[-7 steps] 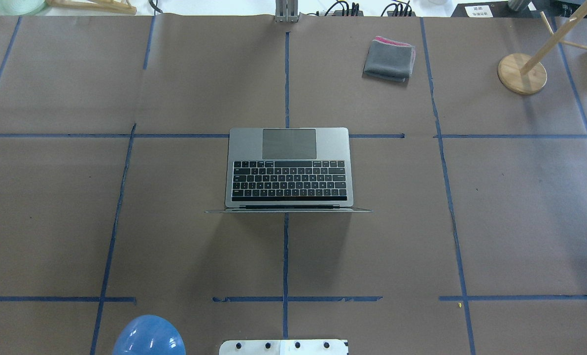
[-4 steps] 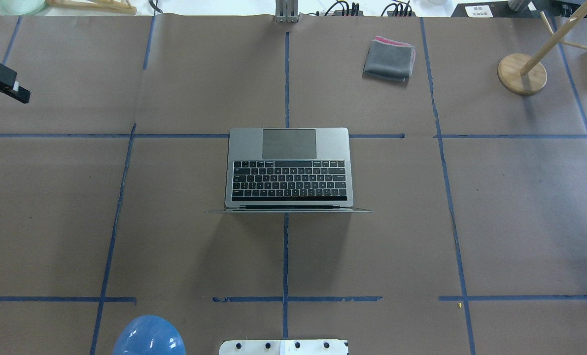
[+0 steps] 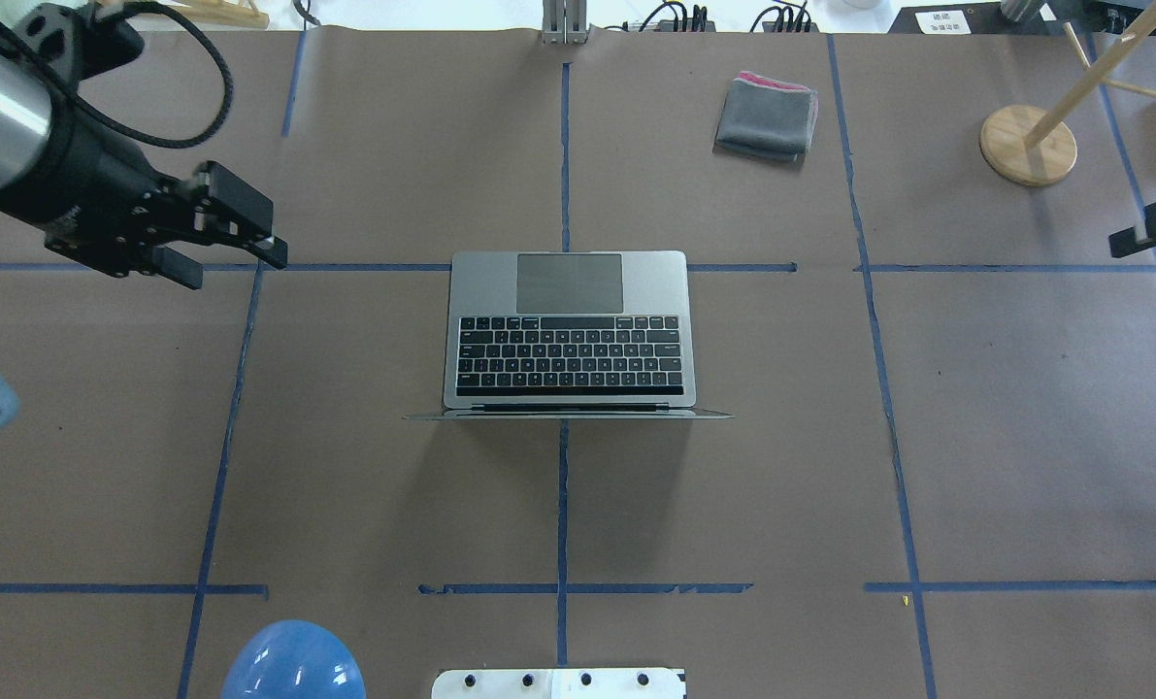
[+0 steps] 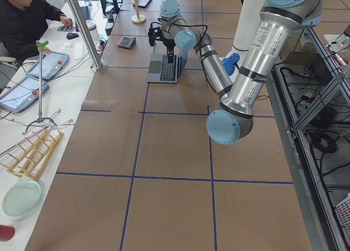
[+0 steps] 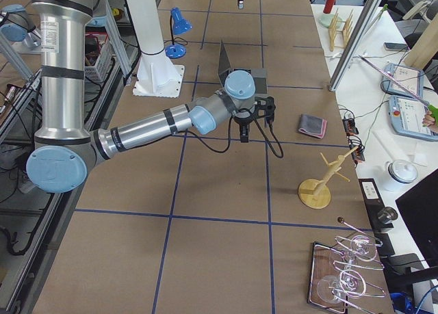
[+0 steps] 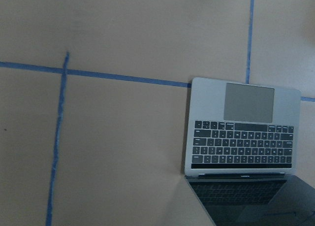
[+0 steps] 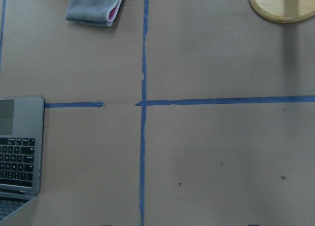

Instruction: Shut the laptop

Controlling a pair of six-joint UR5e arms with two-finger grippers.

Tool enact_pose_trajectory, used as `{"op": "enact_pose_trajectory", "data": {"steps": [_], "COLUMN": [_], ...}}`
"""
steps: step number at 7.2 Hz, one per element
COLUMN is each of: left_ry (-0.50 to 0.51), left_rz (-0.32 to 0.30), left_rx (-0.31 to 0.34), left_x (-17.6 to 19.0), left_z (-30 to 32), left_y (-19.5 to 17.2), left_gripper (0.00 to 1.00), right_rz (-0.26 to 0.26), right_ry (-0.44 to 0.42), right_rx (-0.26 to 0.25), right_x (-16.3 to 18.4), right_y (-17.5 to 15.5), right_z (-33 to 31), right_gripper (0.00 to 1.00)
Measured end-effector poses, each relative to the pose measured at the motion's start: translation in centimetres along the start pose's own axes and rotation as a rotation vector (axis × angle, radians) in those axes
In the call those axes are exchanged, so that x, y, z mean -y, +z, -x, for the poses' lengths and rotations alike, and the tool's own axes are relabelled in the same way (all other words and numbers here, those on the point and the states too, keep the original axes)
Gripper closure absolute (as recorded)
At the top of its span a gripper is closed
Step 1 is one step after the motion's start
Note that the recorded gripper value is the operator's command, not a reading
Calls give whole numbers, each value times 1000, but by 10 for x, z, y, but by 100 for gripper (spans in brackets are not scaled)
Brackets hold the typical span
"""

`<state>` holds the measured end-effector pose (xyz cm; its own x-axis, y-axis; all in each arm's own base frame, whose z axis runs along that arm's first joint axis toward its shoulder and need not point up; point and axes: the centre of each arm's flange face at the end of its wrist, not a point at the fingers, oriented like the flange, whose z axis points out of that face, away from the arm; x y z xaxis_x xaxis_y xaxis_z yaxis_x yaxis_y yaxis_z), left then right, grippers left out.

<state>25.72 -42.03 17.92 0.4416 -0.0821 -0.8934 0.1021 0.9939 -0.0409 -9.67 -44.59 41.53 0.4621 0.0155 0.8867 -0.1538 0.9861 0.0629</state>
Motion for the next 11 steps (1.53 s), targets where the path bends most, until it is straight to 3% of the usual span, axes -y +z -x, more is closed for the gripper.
{"op": "enact_pose_trajectory", "data": {"steps": [1, 2, 3, 5, 8, 10, 11], "left_ry": [-8, -15, -18, -10, -10, 0, -6], "left_rz": [0, 12, 27, 34, 58, 50, 44], "left_rx": [-10, -27, -42, -43, -19, 6, 15], "left_x": [-23, -42, -61, -109, -157, -172, -174], "left_z": [-18, -34, -51, -85, -104, -110, -114], "left_y": [9, 14, 22, 58, 98, 120, 128], "left_gripper": [84, 97, 100, 100, 100, 100, 100], "right_rz": [-16, -12, 4, 63, 132, 94, 40], "right_ry": [45, 65, 56, 6, 29, -5, -33], "right_rx": [35, 72, 107, 161, 235, 229, 204], "right_x": [-19, -37, -53, -83, -125, -175, -206], "right_y": [13, 16, 14, 19, 34, 70, 97], "right_z": [41, 72, 98, 140, 209, 246, 263], "right_gripper": [68, 90, 99, 100, 100, 100, 100]}}
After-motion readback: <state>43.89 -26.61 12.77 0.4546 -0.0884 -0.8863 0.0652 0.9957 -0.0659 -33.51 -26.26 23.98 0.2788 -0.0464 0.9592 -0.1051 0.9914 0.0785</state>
